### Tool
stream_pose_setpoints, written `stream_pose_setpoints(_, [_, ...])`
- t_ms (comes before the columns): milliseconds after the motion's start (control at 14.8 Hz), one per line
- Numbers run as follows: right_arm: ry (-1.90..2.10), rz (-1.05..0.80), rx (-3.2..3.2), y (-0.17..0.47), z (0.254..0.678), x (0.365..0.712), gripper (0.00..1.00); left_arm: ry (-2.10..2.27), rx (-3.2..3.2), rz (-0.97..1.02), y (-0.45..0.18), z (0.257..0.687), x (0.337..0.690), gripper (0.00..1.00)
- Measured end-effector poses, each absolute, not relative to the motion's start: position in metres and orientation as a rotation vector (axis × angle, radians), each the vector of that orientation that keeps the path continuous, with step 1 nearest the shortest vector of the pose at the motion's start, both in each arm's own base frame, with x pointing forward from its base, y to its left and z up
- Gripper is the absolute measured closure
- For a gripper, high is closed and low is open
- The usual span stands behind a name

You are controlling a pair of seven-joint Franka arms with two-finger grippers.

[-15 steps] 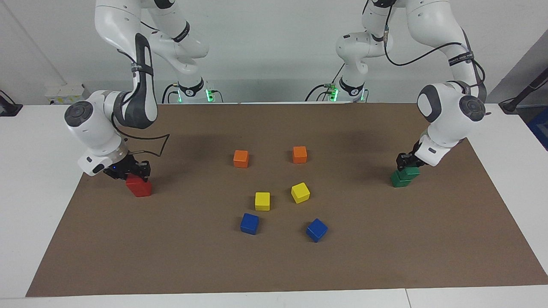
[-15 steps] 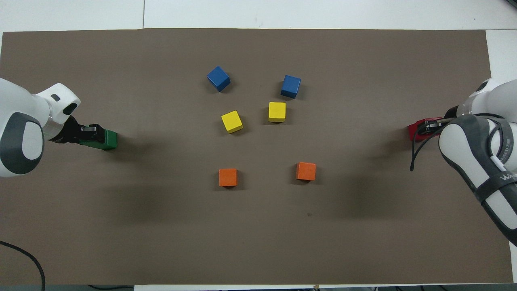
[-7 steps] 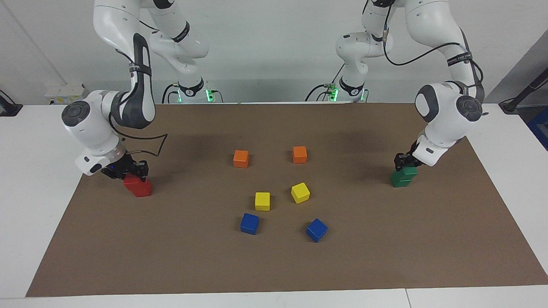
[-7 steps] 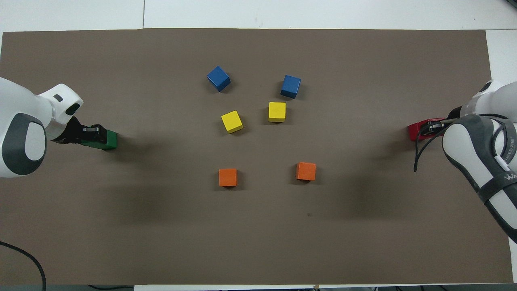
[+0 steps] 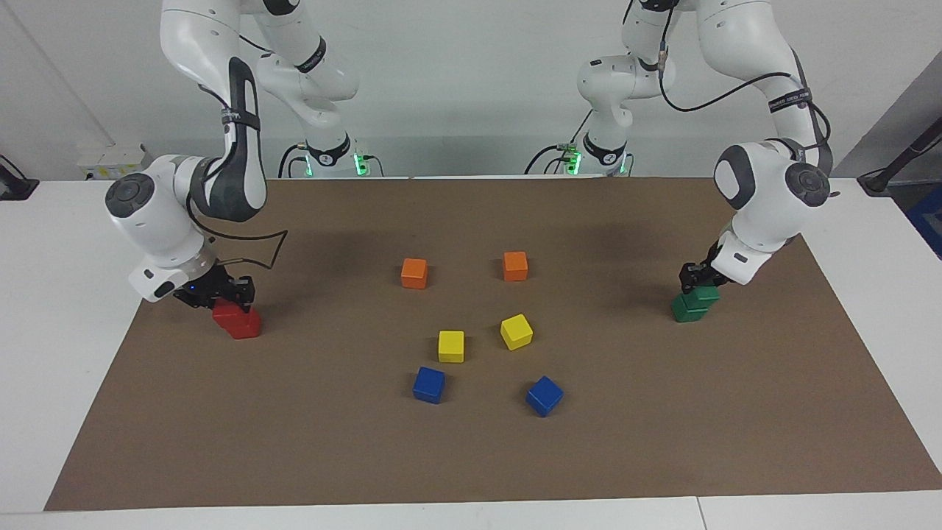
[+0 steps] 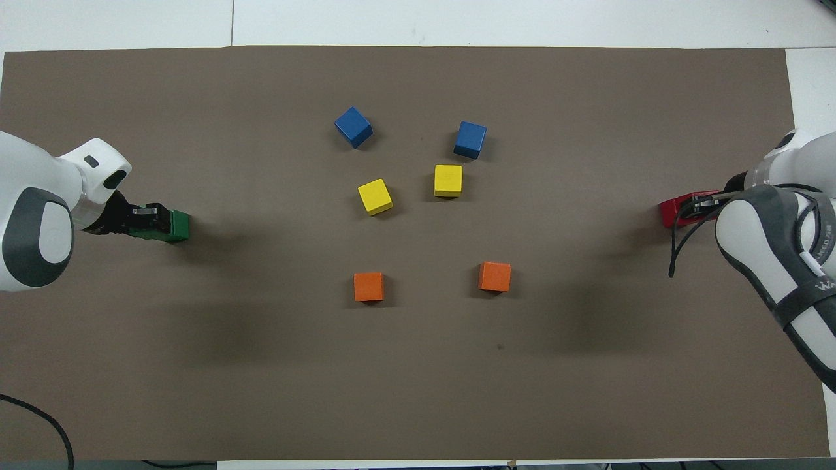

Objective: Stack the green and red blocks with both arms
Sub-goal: 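Hold the green block on the stack, then open the left gripper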

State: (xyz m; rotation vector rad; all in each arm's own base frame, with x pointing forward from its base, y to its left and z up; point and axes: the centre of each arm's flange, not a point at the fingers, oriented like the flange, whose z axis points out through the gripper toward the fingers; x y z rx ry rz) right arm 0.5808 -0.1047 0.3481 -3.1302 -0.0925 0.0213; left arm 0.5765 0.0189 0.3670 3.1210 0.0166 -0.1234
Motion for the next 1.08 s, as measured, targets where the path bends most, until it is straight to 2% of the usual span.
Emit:
stream_pose_setpoints(404, [-0.094, 0.022, -3.130, -0.104, 0.348, 0.581, 0.45, 0.017, 3.121, -0.117, 0.019, 0.366, 0.576, 0.44])
stream_pose_setpoints(471, [-0.094, 0.022, -3.130, -0.104, 0.348, 0.581, 0.45, 0.017, 3.121, -0.116, 0.019, 0.366, 0.576, 0.40])
stream_pose_setpoints(673, [-0.094, 0.022, -3.130, -0.104, 0.348, 0.581, 0.45, 0.016, 3.121, -0.118, 0.019, 0.365, 0.575, 0.05])
stream_pose_setpoints(741, [-0.094, 0.022, -3.130, -0.104, 0.348, 0.581, 0.45, 0.014, 3.121, -0.118, 0.019, 0.365, 0.575, 0.00])
stream_pose_setpoints(1077, [-0.097, 0.022, -3.130, -0.103, 0.348, 0.581, 0.45, 0.002, 3.121, -0.115, 0.018, 0.384, 0.579, 0.00])
